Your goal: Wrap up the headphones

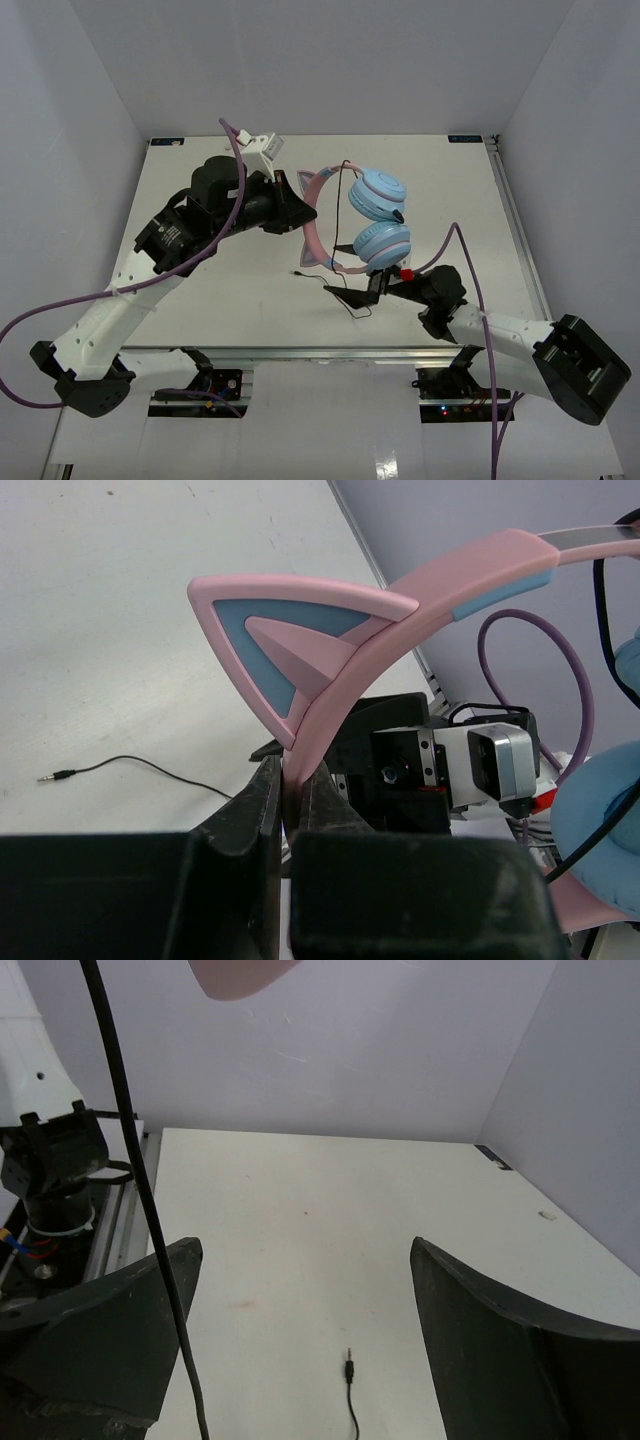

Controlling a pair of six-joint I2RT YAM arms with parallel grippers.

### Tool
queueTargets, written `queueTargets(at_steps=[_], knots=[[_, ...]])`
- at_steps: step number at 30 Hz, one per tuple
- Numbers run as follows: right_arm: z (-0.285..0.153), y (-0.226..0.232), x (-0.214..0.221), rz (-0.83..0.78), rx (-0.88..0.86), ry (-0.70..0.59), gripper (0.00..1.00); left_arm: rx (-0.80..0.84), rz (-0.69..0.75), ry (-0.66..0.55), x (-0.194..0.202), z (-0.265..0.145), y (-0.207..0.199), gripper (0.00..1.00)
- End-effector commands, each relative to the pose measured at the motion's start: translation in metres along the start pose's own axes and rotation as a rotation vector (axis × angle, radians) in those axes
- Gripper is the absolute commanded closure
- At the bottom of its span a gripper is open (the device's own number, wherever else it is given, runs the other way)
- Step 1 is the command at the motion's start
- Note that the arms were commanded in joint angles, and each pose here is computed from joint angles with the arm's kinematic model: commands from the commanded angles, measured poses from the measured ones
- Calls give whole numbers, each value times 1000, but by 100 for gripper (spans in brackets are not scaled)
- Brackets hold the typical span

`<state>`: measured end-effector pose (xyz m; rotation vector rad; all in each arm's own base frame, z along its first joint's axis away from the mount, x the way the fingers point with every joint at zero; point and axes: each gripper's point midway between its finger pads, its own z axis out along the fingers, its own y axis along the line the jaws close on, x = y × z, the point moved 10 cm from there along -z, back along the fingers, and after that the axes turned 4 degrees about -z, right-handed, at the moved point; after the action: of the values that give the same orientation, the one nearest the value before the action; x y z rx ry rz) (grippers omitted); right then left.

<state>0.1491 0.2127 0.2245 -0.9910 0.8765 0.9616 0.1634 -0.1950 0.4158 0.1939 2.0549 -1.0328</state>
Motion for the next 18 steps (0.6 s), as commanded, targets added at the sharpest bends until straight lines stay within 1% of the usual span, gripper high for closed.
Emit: queueTargets(at_steps=[1,4,5,6,7,8,9,13,16,18], knots=[[25,-2,-30,-60,-9,-188,13,58,-22,-141,-17,-16,-13,100],[31,-1,-22,-42,23,-176,23,67,-24,-146,-17,-17,-14,100],[32,-1,-19,-36,34,-169,30,74,-28,-147,-17,-18,-15,100],[33,-2,-14,-27,45,-160,38,82,-33,-150,-17,-19,-16,100],[33,-2,-12,-22,56,-159,43,84,-35,-150,-17,-20,-16,100],[32,-3,-9,-16,88,-157,52,89,-37,-153,-17,-21,-17,100],[31,-4,-6,-10,117,-153,57,97,-42,-154,-17,-22,-18,100],[27,-10,3,-2,224,-160,70,170,-73,-134,-13,-28,-22,100],[26,-16,7,-2,309,-176,82,216,-93,-111,-7,-33,-24,100],[26,-22,10,-4,384,-163,90,249,-100,-99,-2,-40,-25,100]])
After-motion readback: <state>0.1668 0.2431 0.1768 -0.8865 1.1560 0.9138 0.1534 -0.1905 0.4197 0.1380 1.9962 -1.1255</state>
